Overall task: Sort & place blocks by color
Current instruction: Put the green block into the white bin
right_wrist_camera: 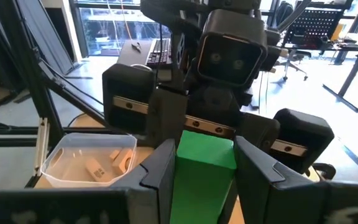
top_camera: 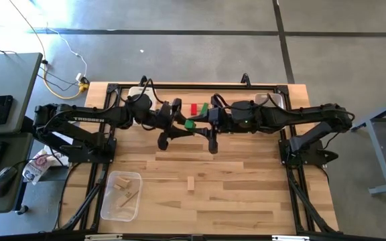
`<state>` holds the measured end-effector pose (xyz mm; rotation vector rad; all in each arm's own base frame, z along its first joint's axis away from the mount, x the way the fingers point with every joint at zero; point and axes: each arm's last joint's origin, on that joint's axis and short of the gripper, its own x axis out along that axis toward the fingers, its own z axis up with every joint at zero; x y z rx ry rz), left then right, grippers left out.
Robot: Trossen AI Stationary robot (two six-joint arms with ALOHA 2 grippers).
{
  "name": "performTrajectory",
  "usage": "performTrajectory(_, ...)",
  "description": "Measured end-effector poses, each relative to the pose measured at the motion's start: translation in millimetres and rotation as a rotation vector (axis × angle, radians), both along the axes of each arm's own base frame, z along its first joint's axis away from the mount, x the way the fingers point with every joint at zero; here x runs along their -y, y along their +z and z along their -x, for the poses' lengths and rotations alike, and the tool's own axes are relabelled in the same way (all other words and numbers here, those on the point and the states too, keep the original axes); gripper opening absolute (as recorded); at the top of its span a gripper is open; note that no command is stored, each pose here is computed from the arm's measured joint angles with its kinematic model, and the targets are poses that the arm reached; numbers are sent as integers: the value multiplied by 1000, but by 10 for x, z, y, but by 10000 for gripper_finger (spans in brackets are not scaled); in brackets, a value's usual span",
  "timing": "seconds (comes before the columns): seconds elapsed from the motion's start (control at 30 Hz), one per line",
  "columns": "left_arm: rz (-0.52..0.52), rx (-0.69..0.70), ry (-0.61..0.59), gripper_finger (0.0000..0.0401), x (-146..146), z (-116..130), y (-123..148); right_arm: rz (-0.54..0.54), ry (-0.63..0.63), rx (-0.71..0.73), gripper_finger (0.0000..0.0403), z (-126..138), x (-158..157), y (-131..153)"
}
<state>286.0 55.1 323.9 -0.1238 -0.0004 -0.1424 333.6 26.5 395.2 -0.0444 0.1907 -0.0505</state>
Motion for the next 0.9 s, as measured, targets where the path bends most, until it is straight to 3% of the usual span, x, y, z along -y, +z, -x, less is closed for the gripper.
performTrajectory(0.13,-27,-10,7,102,-27,6,-14,-1,-3,-10,111,2,2,-9)
performTrajectory(0.33,-27,-54,24,102,-48,10,-55,6,-5,-36,149,-1,3,-41)
performTrajectory(0.5,-44,-121,36,111,-56,16,-124,31,-94,-56,197,9,30,-57)
performTrajectory(0.67,-45,-238,127,107,-150,52,-235,44,-146,-66,226,14,46,-67)
performTrajectory(0.9,-25,-401,264,109,-412,179,-382,47,-147,-78,227,17,46,-78)
